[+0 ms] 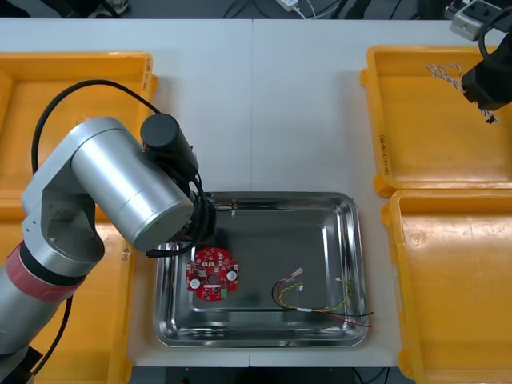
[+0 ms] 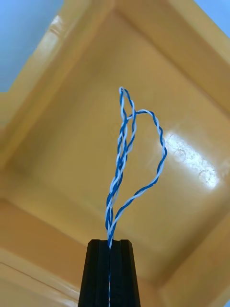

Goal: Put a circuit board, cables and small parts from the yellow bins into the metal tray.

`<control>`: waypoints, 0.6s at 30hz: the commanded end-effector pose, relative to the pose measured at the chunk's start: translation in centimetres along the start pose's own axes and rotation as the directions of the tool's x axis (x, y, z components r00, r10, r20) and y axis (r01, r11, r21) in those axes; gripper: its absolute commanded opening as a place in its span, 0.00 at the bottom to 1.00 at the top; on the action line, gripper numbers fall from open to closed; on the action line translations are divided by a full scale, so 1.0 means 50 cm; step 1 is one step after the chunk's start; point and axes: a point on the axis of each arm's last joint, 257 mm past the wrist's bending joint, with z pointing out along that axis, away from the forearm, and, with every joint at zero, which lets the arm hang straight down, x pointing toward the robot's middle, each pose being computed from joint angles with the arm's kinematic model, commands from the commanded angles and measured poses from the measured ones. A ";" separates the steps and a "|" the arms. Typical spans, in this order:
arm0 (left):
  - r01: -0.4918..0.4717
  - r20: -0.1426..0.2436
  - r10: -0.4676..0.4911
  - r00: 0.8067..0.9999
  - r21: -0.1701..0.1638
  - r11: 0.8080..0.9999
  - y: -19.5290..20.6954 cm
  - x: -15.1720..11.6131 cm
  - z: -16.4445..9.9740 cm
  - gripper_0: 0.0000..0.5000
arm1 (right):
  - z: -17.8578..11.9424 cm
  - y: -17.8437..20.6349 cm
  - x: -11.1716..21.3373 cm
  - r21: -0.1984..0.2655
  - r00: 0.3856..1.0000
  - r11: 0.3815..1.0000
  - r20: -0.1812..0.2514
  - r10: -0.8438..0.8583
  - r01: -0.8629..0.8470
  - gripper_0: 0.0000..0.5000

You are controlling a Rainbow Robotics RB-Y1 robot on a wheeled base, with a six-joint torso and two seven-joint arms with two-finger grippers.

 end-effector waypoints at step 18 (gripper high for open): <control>0.019 0.196 -0.039 0.980 0.103 0.995 0.055 -0.152 -0.173 1.00 | -0.063 0.291 -0.125 -0.139 0.944 0.953 0.234 -0.231 0.268 0.00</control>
